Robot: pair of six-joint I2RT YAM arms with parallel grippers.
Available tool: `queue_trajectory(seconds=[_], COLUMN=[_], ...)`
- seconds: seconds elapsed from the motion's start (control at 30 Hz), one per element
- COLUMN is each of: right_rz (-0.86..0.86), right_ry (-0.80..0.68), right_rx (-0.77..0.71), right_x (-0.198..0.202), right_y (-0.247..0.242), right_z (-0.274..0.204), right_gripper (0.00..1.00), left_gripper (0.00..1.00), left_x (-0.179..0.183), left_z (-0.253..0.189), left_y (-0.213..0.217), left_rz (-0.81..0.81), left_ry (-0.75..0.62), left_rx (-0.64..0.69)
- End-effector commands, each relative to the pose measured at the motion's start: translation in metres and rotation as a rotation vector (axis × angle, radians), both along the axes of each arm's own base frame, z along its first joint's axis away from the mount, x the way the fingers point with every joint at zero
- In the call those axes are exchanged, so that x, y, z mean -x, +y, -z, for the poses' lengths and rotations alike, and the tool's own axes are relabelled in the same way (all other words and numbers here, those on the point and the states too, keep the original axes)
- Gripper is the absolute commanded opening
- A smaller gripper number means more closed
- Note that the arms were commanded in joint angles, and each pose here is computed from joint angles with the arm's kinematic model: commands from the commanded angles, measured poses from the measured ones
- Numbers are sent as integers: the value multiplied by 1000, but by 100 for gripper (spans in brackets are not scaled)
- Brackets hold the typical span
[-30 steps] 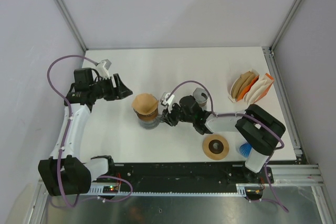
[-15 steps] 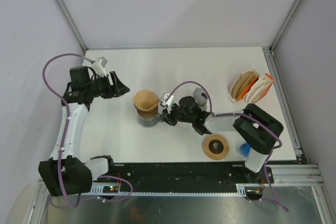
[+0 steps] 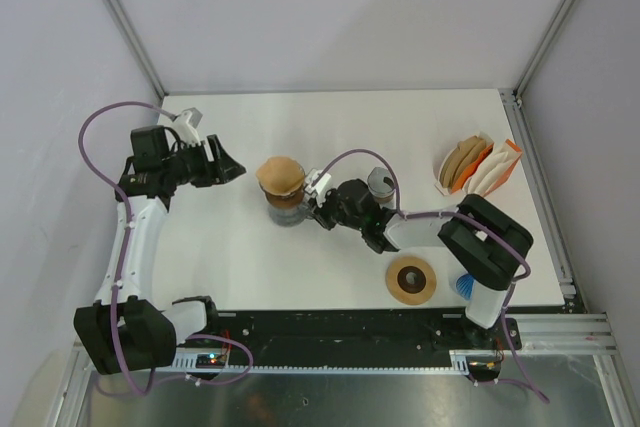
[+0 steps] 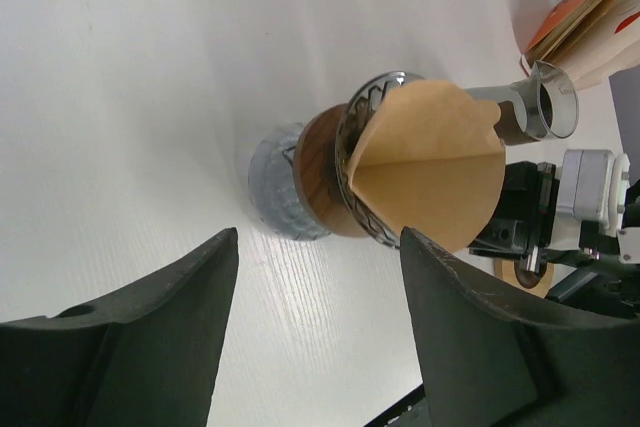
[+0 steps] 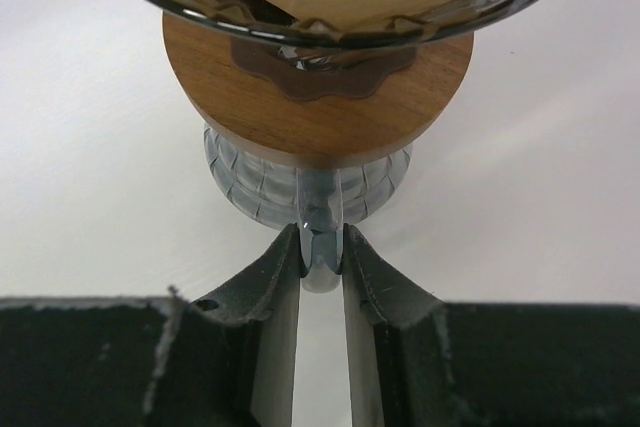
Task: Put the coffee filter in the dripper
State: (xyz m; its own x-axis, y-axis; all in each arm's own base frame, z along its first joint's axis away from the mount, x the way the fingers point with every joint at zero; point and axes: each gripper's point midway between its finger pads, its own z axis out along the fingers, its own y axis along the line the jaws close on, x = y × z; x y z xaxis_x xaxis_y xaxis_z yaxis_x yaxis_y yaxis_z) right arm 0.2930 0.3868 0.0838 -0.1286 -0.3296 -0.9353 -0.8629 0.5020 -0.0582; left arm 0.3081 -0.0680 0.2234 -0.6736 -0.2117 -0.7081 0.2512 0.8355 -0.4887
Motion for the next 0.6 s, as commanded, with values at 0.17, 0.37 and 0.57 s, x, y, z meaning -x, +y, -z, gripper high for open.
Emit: queue_trajectory(seconds=[0.17, 0.37, 0.57], right_rz=[158, 225, 278], right_ry=[-48, -48, -1], right_rx=[-12, 11, 9], right_x=[-52, -75, -96], right_y=[-6, -13, -20], right_z=[-6, -1, 7], right_gripper=[12, 13, 13], left_gripper=[71, 71, 71], left_x=[-8, -8, -10], left_z=[-24, -25, -26], left_y=[4, 5, 6], left_rz=[21, 20, 18], left_ry=[-87, -91, -92], left_rx=[-17, -18, -18])
